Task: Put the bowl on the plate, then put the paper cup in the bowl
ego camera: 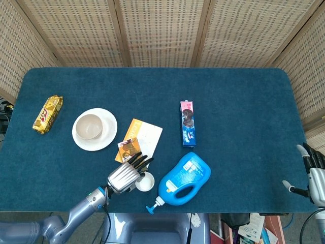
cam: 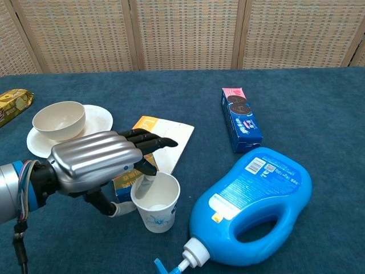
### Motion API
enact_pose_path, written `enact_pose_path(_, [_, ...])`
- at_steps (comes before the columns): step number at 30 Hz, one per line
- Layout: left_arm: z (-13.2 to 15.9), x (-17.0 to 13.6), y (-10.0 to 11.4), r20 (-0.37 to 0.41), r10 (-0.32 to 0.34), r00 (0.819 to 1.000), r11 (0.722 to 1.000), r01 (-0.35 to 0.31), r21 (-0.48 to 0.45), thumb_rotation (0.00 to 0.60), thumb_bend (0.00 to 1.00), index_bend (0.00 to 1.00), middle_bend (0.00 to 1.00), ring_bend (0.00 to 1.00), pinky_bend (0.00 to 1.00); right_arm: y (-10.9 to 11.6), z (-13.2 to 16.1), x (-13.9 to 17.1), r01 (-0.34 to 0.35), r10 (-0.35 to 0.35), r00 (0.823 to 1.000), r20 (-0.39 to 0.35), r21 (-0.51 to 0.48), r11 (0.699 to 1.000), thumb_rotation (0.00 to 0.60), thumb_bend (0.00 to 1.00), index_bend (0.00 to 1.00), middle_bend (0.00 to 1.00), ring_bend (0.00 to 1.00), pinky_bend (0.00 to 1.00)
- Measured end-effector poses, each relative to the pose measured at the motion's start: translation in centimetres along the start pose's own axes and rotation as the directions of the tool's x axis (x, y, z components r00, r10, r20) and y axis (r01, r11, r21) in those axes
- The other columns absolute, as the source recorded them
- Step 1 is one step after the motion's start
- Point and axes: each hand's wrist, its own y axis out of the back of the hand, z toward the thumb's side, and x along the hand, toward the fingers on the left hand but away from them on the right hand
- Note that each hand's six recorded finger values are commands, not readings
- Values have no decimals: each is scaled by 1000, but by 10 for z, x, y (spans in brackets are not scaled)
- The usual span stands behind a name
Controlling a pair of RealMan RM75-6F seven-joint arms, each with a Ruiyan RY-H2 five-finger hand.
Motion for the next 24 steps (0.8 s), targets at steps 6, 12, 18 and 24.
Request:
enact_pose_path(6, [-1,0,2,-5,11,1000,1000,-12,-9,600,408,644,0,0,0,0,0,0,1,-1,1000,-3,0,1000,600,138,0,0,0,0])
enact_pose_path(12, [-6,-2,8,-13,20,1000,1000,-20,-8,600,408,644,0,0,0,1,0,1,2,-2,1000,0,1,1000,600,138,0,0,0,0])
enact_pose_path(18, [-26,-7,30,-52,50,997,999,-50,-2,600,408,644,0,0,0,1,0,0,2,-2,1000,-1,0,1000,600,138,0,0,0,0])
enact_pose_path(24, [-61,-15,64,-137,95,986,995,-94,11,600,409,644,0,0,0,0,1,1,1,-1,1000,-3,2,1000,600,138,0,0,0,0])
